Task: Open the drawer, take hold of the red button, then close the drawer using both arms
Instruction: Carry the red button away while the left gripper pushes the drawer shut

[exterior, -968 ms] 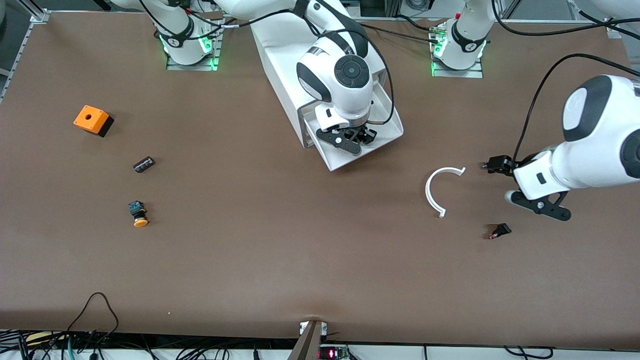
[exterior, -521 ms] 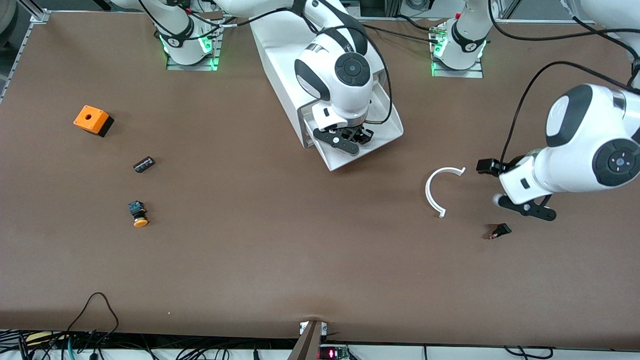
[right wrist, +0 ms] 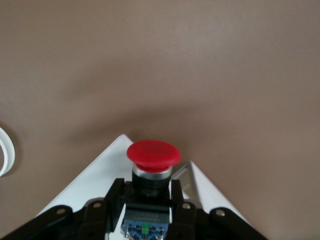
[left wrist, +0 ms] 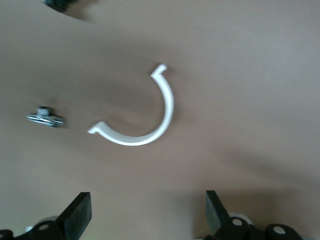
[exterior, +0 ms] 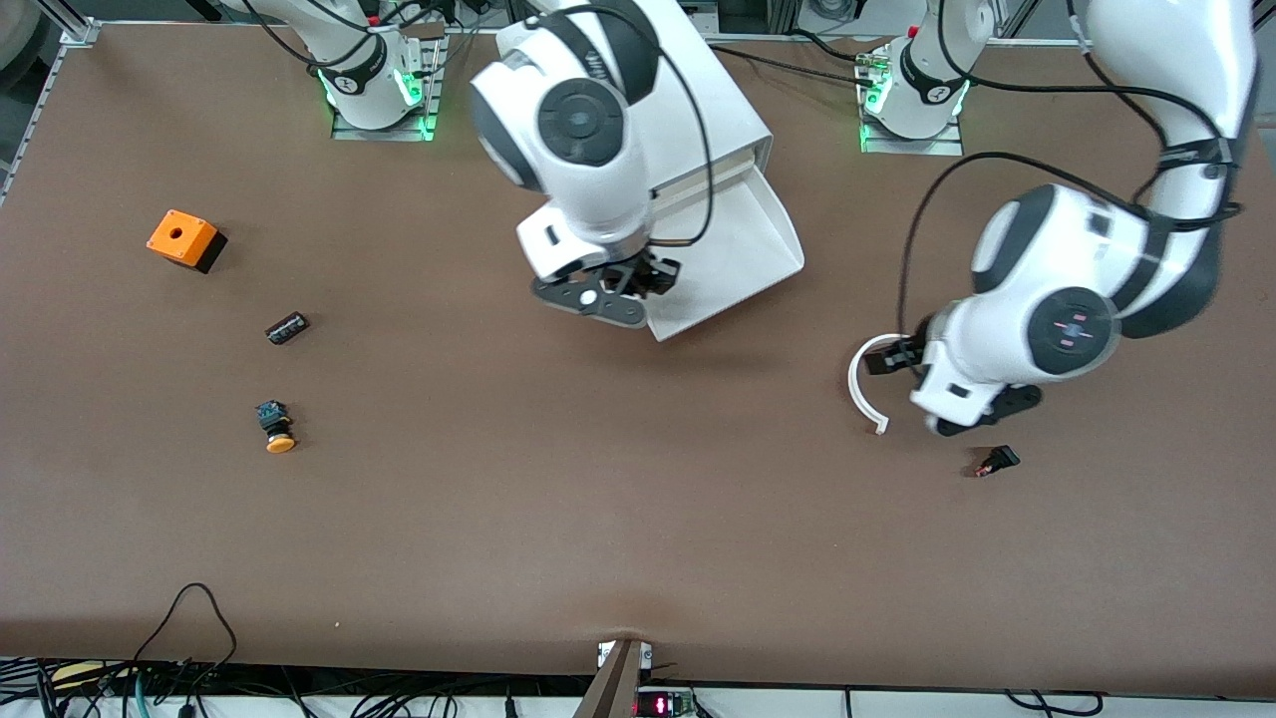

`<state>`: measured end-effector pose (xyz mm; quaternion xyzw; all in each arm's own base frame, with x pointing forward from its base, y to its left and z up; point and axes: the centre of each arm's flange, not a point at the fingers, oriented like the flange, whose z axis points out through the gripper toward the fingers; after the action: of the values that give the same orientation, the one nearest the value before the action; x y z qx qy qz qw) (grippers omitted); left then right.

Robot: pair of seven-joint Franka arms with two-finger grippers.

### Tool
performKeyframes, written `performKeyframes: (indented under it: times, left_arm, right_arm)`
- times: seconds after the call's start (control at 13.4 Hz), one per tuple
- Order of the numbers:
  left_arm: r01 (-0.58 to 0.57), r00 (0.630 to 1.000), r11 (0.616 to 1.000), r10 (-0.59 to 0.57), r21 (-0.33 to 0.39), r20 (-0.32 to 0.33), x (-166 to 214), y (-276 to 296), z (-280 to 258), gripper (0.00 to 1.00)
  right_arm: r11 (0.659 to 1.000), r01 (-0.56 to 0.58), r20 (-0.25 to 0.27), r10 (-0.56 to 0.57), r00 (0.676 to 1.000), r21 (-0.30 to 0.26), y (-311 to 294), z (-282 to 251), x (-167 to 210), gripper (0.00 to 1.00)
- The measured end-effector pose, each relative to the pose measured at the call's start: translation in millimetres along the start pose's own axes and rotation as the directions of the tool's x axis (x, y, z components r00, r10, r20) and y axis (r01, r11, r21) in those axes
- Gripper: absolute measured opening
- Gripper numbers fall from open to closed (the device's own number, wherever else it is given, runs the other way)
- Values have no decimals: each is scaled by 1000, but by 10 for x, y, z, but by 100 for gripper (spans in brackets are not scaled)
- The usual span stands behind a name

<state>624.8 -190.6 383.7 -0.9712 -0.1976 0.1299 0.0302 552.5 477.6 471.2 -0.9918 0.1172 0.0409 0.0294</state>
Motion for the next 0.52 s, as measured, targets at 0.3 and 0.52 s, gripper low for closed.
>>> performKeyframes:
  times: [0.3,0.52]
  left_arm:
    - [33,996,996,-40,-84,-75,-482,677,513,100]
    - [23,996,994,-32,-106,-88,-889,997,906,100]
  right_arm:
    - [976,214,82,-209,974,-48,795,-162,662,42]
    - [934,349,117,-340,933,-73,1432,-51,1194,42]
